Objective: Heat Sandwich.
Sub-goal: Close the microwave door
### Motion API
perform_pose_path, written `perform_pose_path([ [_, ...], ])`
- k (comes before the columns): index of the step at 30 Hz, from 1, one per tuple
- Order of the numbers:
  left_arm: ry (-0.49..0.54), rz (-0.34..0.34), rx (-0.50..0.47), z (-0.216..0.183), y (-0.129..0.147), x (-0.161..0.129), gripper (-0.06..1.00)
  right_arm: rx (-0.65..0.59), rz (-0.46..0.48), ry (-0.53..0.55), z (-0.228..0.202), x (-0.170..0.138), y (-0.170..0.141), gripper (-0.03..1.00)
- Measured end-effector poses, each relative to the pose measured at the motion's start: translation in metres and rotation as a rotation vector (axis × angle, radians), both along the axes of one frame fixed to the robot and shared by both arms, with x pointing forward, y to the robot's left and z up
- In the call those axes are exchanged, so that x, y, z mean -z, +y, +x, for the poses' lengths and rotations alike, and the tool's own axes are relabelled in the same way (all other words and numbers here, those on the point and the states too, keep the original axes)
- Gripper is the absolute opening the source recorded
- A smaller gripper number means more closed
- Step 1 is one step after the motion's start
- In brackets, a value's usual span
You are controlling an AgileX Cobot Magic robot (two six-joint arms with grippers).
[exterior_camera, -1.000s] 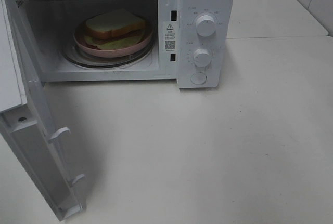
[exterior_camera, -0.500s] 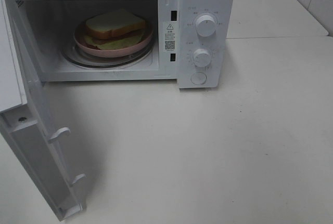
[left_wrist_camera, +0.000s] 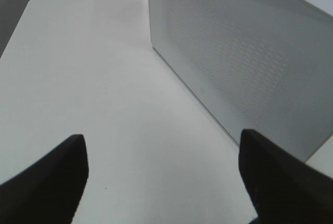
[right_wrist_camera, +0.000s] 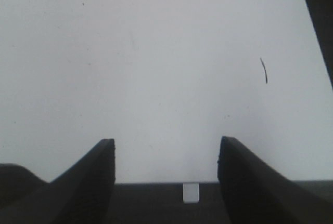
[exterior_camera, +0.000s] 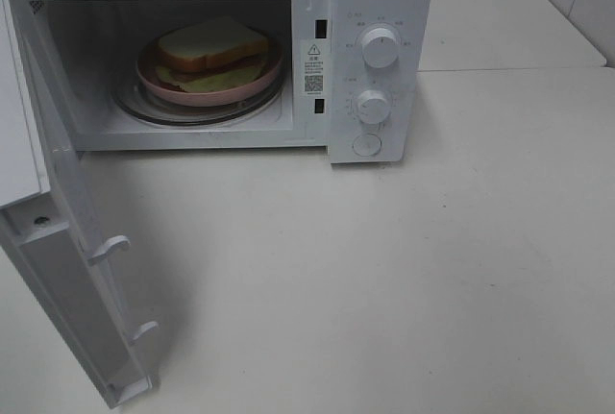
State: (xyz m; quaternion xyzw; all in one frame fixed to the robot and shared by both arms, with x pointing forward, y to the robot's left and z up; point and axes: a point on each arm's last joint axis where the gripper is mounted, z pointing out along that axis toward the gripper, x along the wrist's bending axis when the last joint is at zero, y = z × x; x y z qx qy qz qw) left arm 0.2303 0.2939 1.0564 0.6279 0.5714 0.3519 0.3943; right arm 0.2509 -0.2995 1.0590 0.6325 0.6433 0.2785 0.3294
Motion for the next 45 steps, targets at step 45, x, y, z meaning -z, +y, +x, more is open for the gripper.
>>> perform_pose_path([
  [45, 0.0, 0.0, 0.0, 0.0, 0.0, 0.0, 0.75, -0.042, 0.041, -0.268, -0.016, 0.002, -0.001, 0.58],
])
